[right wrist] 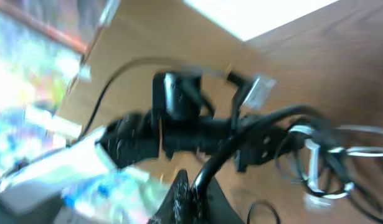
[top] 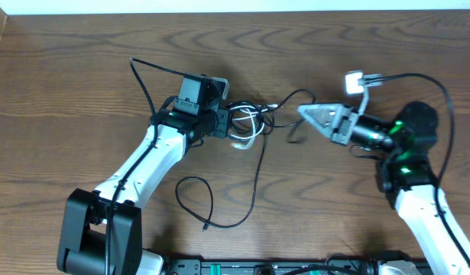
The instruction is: Untangle cables
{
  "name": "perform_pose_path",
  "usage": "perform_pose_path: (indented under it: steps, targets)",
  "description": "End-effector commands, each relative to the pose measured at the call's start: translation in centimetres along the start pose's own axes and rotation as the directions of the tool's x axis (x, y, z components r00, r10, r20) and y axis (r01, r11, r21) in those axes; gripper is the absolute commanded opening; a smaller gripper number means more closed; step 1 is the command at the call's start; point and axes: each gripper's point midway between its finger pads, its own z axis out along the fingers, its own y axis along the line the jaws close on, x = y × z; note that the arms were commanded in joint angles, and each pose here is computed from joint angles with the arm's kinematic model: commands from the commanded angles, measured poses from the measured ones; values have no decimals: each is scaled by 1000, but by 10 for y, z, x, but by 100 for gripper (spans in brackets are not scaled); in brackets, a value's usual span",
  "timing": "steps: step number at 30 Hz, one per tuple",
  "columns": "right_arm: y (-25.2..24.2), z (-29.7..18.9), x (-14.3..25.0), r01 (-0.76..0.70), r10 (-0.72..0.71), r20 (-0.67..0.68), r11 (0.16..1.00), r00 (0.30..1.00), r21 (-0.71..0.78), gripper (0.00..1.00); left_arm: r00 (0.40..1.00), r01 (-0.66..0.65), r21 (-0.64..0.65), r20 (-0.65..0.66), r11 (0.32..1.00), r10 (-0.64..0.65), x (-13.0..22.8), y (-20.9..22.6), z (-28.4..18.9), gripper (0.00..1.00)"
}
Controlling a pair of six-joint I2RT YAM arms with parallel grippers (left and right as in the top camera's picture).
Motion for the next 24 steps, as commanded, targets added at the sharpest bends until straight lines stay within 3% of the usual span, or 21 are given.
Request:
perform_pose_path:
  steps: [1, 9, 15, 19, 20, 21, 24]
  targets:
    - [-12, -17, -11, -26, 24, 41, 998, 999, 49, 1, 1000, 11, -29, 5, 1000, -11, -2, 5, -2, 8]
    - [-96, -54, 14, -198, 177, 92, 910, 980, 364, 1, 1000, 11, -29, 4, 1000, -11, -2, 5, -2, 8]
    - [-161, -99, 35, -236, 170, 164, 679, 972, 695, 5, 1000, 10, -29, 4, 1000, -10, -2, 5, -2, 8]
    - [-187, -133, 46, -273, 165, 220, 484, 962, 831, 26, 1000, 11, -29, 4, 1000, -11, -2, 5, -2, 8]
    - [-191, -141, 49, -277, 162, 228, 442, 960, 853, 34, 1000, 11, -29, 4, 1000, -11, -2, 5, -2, 8]
    - [-195, -148, 52, -281, 161, 235, 399, 959, 873, 49, 1000, 11, -29, 5, 1000, -10, -2, 5, -2, 8]
    - [-196, -151, 58, -286, 181, 233, 377, 956, 881, 53, 1000, 11, -29, 5, 1000, -10, -2, 5, -2, 8]
